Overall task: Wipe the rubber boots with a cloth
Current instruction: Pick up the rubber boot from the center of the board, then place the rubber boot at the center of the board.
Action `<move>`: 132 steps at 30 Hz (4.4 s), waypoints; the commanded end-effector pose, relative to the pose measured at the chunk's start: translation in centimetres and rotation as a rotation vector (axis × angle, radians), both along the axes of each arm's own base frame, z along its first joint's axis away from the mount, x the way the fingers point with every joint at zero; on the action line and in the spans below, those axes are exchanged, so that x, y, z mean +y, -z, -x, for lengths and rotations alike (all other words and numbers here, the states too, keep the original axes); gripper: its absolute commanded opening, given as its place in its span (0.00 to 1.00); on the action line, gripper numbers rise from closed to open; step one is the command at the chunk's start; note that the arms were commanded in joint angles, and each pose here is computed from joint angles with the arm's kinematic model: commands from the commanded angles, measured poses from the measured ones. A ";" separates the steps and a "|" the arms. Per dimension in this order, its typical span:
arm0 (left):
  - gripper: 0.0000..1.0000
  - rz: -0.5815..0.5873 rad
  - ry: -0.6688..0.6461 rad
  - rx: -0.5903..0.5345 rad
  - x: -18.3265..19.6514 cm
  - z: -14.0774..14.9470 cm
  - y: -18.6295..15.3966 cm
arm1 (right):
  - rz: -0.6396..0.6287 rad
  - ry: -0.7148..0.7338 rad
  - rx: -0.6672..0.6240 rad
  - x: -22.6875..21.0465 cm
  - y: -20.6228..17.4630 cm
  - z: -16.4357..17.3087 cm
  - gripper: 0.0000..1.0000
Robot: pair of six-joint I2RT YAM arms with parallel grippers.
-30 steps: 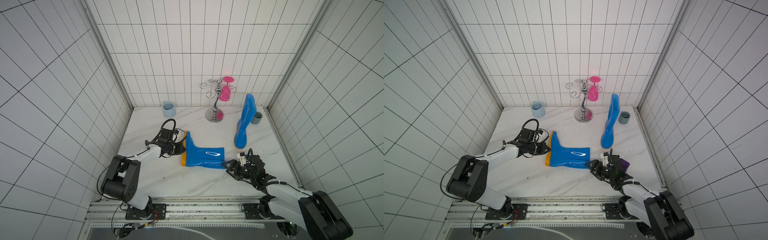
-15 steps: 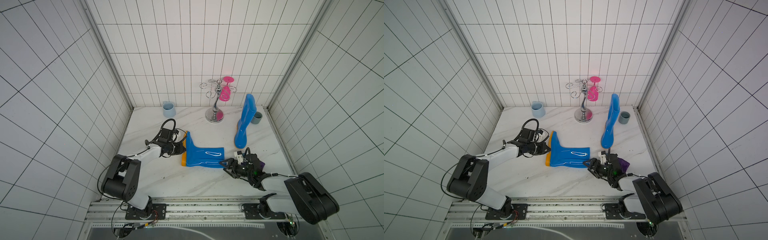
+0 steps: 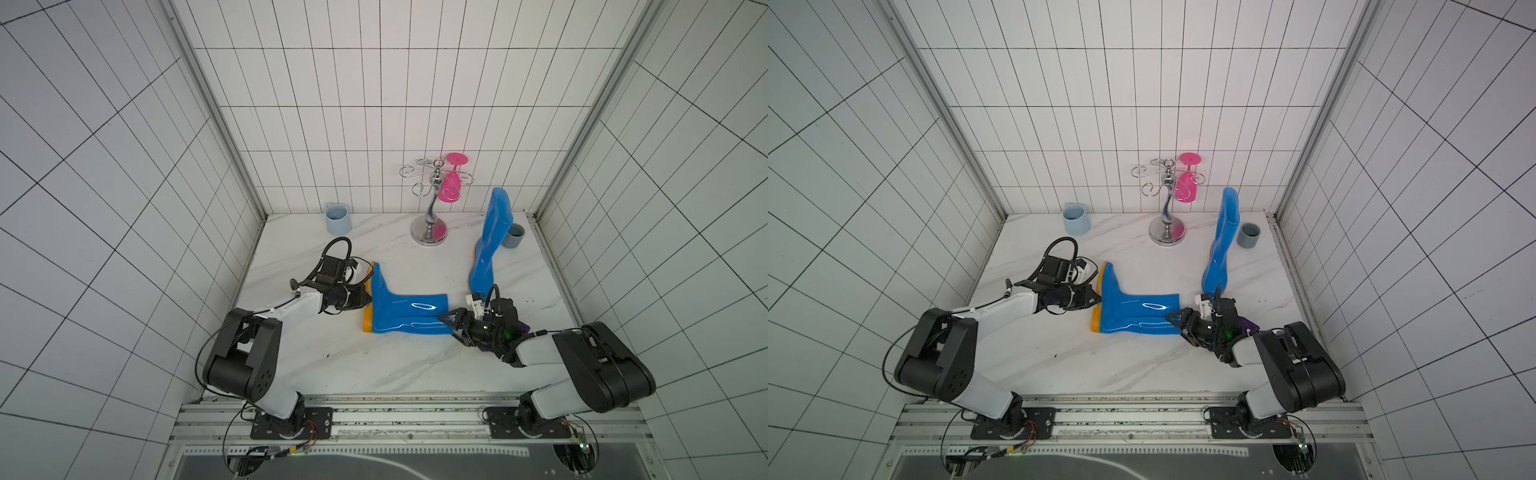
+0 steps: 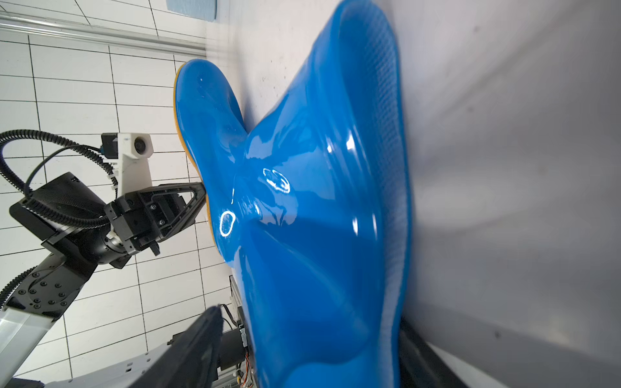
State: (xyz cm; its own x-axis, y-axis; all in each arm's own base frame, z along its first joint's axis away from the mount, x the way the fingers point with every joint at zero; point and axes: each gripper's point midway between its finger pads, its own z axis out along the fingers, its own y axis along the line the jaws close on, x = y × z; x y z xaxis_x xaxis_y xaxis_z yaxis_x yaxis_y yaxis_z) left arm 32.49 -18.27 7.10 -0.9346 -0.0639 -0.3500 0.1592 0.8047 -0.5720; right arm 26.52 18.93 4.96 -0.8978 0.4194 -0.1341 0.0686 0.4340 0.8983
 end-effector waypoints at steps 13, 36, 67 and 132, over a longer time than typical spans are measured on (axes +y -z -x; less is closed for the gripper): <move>0.12 -0.301 -0.139 0.163 6.5 1.7 6.8 | 0.061 -0.042 0.030 -0.1 2.8 -2.6 0.48; 0.24 -0.194 -0.149 0.045 5.1 0.3 2.5 | 0.488 -0.176 -0.410 0.9 -13.2 -9.5 0.00; 0.27 0.005 -0.182 -0.053 2.7 -1.5 -1.9 | 0.883 -0.377 -0.749 2.6 -28.9 -10.6 0.00; 0.28 0.134 0.096 -0.045 -13.0 -6.1 1.2 | 1.117 -0.724 -0.602 3.9 -21.1 2.2 0.00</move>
State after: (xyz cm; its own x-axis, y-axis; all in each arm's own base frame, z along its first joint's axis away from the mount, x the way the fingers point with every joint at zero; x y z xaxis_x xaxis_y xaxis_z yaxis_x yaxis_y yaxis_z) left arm 40.11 -31.15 8.16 -0.9067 -0.0694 -0.4159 0.2543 0.6969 -0.6705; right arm 23.55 23.20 27.18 -0.5620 -0.6442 -0.5189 -0.7307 0.6806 -0.0536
